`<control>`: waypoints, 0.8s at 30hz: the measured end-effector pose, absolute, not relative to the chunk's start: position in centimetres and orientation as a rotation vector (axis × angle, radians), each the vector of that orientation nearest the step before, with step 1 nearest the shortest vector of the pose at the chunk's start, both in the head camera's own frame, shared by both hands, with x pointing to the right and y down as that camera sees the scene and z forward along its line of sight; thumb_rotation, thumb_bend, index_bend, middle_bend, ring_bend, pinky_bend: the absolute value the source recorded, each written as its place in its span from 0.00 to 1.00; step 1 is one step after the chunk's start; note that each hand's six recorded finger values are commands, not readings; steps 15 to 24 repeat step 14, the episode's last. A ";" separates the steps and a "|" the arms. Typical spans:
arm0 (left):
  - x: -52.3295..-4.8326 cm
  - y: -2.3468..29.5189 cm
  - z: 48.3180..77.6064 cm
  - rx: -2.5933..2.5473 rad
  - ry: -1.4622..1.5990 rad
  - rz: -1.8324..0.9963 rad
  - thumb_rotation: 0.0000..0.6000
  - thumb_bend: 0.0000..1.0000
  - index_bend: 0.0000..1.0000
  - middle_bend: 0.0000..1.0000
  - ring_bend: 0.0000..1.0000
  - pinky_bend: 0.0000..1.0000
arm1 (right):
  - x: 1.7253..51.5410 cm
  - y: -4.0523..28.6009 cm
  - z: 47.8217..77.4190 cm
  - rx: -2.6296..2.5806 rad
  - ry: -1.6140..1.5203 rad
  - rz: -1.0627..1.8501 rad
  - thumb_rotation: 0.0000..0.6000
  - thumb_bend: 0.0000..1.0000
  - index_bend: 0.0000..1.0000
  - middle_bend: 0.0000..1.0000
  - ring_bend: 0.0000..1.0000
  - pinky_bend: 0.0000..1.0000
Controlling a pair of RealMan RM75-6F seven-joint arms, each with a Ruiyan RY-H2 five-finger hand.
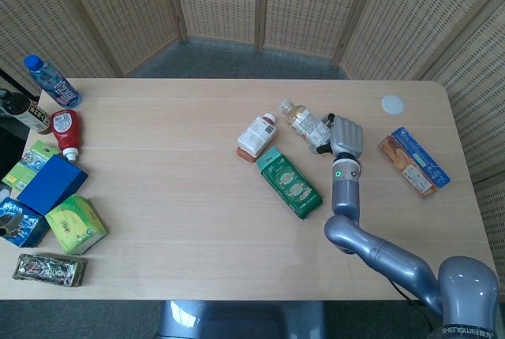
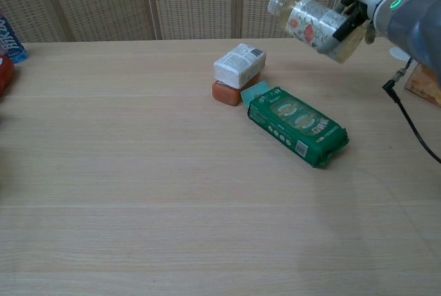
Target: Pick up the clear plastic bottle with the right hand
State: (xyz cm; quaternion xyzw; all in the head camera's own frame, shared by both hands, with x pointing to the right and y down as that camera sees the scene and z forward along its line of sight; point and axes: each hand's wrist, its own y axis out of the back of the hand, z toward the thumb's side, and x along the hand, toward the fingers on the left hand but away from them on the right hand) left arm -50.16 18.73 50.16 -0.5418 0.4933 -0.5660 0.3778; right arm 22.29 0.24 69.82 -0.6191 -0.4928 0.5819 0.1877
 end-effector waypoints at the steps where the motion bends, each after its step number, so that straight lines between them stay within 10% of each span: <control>1: -50.1 18.7 50.1 -1.386 1.263 -1.444 1.00 0.00 0.00 0.00 0.00 0.00 | 22.1 0.0 69.0 -1.748 -1.399 1.617 1.00 0.07 0.64 0.69 0.48 0.76; 13: -50.0 18.7 49.6 -1.402 1.280 -1.419 1.00 0.00 0.00 0.00 0.00 0.00 | 20.2 -2.2 58.2 -1.761 -1.513 1.424 1.00 0.08 0.65 0.69 0.48 0.76; 24: -50.0 18.7 49.6 -1.402 1.280 -1.418 1.00 0.00 0.00 0.00 0.00 0.00 | 20.1 -2.3 57.8 -1.759 -1.519 1.423 1.00 0.08 0.65 0.69 0.48 0.76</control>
